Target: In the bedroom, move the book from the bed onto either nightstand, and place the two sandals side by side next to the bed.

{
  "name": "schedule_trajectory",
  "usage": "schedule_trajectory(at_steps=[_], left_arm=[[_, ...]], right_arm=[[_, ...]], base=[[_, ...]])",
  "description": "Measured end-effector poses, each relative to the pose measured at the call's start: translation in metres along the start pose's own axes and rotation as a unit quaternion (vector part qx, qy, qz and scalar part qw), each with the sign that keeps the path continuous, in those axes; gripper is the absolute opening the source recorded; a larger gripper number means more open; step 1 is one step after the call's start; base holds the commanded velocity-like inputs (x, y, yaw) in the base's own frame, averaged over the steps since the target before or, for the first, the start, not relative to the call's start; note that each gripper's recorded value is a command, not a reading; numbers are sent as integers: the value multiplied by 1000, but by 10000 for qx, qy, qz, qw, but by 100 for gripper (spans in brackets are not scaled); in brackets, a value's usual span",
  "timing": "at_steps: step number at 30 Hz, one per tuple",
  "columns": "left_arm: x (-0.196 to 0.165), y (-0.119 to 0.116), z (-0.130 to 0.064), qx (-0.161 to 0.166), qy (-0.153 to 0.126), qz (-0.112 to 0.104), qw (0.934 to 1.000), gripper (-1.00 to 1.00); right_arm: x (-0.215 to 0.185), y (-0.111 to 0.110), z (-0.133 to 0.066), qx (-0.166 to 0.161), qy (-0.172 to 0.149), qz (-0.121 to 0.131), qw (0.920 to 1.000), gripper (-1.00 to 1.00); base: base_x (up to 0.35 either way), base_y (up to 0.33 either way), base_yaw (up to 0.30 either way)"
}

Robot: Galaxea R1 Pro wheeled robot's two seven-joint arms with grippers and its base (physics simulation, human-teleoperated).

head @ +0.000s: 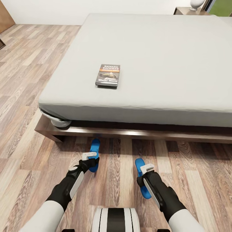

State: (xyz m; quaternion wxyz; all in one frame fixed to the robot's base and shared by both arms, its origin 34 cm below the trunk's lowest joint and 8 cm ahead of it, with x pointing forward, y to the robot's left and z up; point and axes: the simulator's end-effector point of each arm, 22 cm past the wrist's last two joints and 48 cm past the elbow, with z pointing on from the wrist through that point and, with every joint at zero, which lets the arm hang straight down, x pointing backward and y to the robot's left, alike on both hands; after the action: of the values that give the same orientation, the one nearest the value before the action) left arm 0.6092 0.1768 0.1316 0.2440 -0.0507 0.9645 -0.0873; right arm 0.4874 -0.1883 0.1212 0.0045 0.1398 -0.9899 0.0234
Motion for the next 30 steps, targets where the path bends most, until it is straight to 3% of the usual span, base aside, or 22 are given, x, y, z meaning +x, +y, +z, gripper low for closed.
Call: schedule_trajectory(at_steps=[30], left_arm=[[36,8,18,-49,288,-42,9996,-100]], right_arm=[[20,12,25,-170,257,-3,9995,-100]], base=[[0,0,0]])
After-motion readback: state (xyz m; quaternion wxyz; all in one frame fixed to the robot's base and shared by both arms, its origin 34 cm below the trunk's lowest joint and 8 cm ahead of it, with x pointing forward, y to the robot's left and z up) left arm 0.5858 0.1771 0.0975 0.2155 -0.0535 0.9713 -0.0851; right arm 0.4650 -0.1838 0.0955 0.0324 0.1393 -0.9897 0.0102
